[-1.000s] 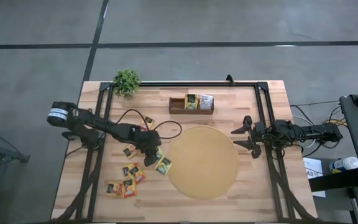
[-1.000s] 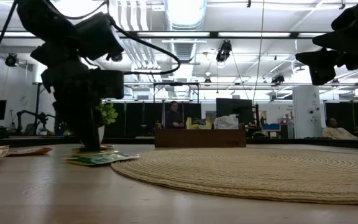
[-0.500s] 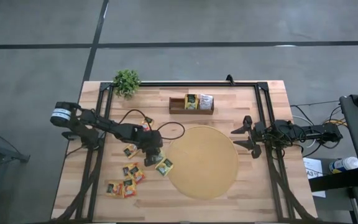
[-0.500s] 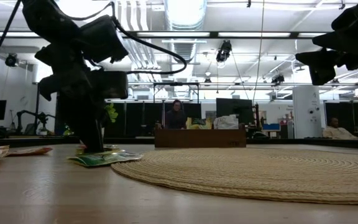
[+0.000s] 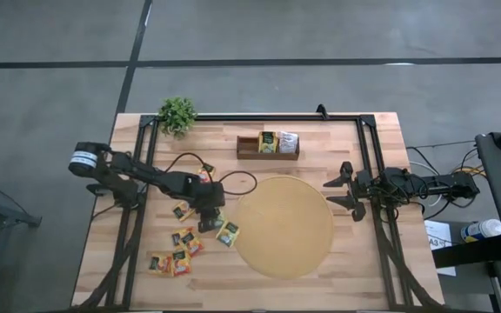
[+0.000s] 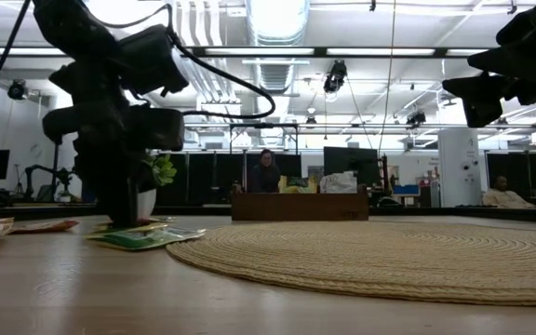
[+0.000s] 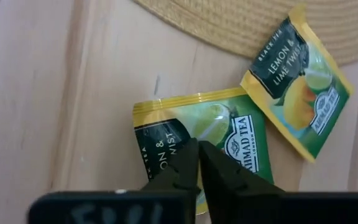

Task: Pick & Place Tea
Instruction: Put the yellow tea bag into the middle section of the wooden organizer

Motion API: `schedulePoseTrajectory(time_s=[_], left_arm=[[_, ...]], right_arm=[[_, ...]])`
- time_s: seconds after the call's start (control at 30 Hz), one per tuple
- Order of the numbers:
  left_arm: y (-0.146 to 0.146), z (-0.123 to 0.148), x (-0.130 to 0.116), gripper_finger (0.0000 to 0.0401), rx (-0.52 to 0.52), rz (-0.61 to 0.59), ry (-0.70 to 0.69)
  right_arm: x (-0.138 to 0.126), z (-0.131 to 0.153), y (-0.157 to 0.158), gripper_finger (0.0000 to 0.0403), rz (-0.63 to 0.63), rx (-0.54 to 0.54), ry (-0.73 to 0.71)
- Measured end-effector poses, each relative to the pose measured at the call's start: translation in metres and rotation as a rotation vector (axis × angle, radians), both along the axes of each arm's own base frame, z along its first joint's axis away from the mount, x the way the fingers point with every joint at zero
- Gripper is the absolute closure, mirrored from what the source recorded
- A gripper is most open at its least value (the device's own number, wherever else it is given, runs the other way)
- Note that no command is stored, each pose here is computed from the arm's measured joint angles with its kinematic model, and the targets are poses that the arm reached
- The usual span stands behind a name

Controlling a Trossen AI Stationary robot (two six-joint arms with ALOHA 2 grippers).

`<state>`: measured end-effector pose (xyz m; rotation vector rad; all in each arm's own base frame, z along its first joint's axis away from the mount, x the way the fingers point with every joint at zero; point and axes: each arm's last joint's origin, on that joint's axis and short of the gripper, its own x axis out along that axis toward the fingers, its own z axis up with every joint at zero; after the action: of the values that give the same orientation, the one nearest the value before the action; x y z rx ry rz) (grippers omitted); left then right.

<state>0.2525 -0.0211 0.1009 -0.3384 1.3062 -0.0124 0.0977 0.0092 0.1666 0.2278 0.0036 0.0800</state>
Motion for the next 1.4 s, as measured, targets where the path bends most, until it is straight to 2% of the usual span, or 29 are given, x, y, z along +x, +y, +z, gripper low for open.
schedulePoseTrajectory(time_s=[0.2, 0.43, 0.83, 1.13, 1.27, 1.4], left_arm=[[0.002, 0.009, -0.005, 0.0305, 0.029, -0.034, -0.009], [0.006, 0.014, -0.017, 0.0242, 0.139, -0.028, 0.064], [0.006, 0.015, -0.020, 0.0202, 0.124, -0.029, 0.099], [0.005, 0.027, -0.013, 0.0143, 0.104, -0.014, 0.131], [0.005, 0.025, -0.012, 0.0122, 0.103, 0.003, 0.126], [0.005, 0.024, -0.013, 0.0117, 0.104, 0.047, 0.135]], right_arm=[[0.000, 0.000, 0.000, 0.0181, 0.000, 0.000, 0.000], [0.000, 0.000, 0.000, 0.0181, 0.000, 0.000, 0.000], [0.000, 0.000, 0.000, 0.0181, 0.000, 0.000, 0.000], [0.000, 0.000, 0.000, 0.0181, 0.000, 0.000, 0.000], [0.000, 0.000, 0.000, 0.0181, 0.000, 0.000, 0.000], [0.000, 0.000, 0.000, 0.0181, 0.000, 0.000, 0.000]])
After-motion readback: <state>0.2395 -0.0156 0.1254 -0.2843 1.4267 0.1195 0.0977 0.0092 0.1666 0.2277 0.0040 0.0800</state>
